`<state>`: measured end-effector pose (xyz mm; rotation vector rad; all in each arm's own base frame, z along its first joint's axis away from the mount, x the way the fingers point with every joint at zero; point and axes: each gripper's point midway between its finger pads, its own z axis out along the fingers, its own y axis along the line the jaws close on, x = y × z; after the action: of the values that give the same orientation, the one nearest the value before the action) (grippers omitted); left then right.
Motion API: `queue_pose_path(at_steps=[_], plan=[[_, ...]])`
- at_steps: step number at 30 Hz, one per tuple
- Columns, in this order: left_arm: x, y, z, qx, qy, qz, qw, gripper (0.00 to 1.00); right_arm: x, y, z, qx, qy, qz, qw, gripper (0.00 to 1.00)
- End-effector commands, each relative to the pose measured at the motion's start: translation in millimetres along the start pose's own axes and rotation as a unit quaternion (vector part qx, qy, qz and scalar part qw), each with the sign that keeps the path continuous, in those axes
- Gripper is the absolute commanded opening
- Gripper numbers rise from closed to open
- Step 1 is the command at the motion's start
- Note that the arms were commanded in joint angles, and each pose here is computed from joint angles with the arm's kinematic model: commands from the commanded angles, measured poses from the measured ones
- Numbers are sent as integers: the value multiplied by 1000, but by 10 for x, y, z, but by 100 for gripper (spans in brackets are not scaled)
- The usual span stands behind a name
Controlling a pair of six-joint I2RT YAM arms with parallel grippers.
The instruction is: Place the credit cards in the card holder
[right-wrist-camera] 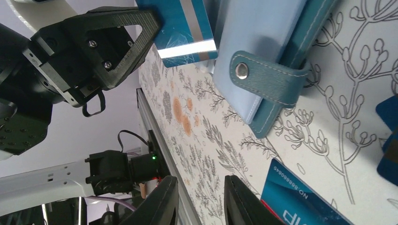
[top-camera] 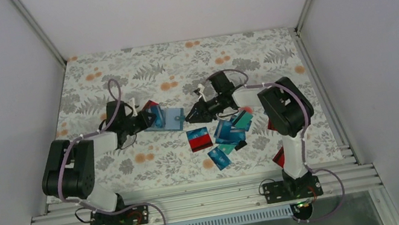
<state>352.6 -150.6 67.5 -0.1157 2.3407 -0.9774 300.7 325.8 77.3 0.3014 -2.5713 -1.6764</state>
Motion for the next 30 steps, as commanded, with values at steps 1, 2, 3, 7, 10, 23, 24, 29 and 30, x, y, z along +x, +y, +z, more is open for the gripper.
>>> queue_pose_path(at_steps=[1, 2, 3, 7, 10, 23, 24, 29, 30], plan=[[-57, -14, 79, 22, -5, 34, 999, 2, -13, -86, 89, 9, 13, -5, 1000, 24], [-55, -22, 86, 26, -4, 36, 999, 2, -11, -111, 106, 10, 16, -4, 1000, 24], [-49, -18, 95, 27, -3, 37, 999, 2, -8, -125, 121, 10, 18, -3, 1000, 24], [-48, 1, 123, 24, 3, 41, 999, 2, -4, -187, 154, 13, 23, 1, 1000, 22], [-34, 12, 152, 26, 8, 40, 999, 2, -22, -219, 178, 13, 24, 3, 1000, 22], [138, 33, 238, 51, 42, 27, 997, 2, -178, -422, 283, 37, 21, 10, 999, 20], [146, 31, 238, 53, 43, 27, 997, 2, -180, -438, 291, 37, 21, 11, 999, 20], [183, 9, 246, 65, 49, 26, 996, 2, -194, -516, 330, 40, 24, 17, 999, 20], [194, -5, 250, 71, 51, 26, 996, 2, -202, -516, 338, 40, 24, 17, 999, 20]])
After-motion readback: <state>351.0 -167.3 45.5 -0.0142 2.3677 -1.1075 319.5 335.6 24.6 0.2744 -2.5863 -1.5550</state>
